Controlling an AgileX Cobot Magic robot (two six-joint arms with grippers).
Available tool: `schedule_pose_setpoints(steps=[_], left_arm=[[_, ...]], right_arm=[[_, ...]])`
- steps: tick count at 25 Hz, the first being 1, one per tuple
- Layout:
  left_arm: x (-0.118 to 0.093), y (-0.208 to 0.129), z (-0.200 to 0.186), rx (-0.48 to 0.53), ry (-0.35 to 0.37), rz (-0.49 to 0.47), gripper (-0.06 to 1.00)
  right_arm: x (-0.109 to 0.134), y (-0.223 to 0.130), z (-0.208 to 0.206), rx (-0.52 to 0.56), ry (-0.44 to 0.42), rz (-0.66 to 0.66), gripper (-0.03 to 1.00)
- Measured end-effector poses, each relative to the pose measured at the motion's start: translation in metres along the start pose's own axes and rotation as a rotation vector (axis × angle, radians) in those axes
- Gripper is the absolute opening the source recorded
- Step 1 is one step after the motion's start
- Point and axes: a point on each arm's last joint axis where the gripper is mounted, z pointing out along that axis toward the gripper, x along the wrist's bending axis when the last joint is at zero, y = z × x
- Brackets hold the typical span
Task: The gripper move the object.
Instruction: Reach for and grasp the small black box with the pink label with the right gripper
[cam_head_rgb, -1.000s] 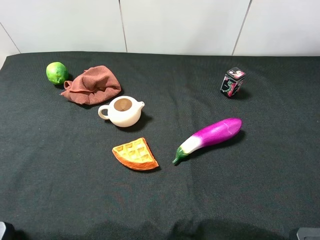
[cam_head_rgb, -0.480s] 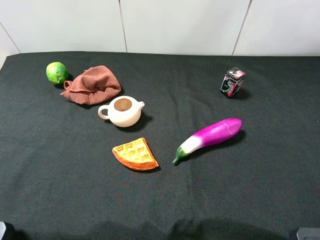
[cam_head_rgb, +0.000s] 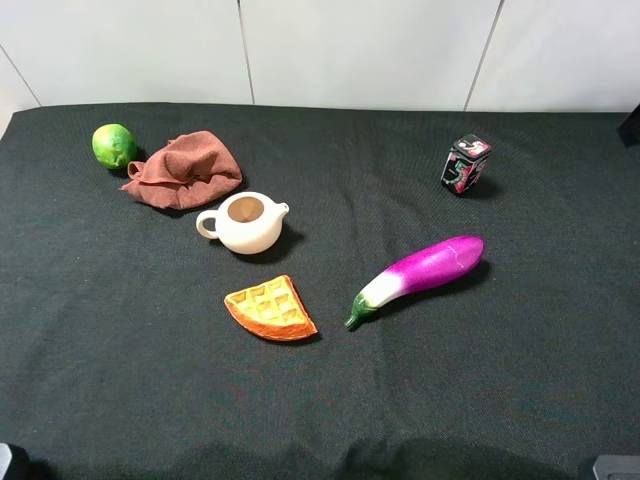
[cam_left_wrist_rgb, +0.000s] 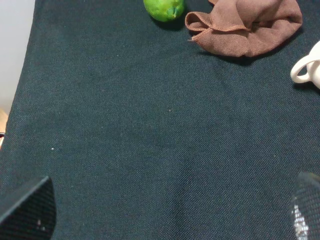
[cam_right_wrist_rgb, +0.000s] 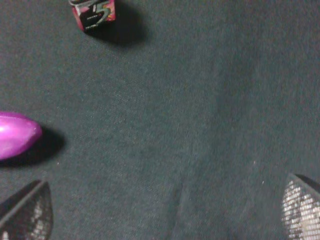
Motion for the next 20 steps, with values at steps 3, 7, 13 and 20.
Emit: schedule_pose_setpoints(steps=[3,7,13,20], left_arm=[[0.0,0.0,0.0,0.0,0.0,0.0,0.99],[0.0,0.0,0.0,0.0,0.0,0.0,0.99],[0.0,0.0,0.0,0.0,0.0,0.0,0.99],[0.0,0.0,0.0,0.0,0.0,0.0,0.99]], right_arm=[[-0.006,0.012,0.012,0.035,0.016,-0.022,0.69],[-0.013,0.026,0.026,0.061,0.038,-0.05,0.69],[-0.021,0.045,0.042,0.063,0.061,-0.08,0.69],[-0.023,0.067,0.058,0.058,0.088,-0.128,0.69]])
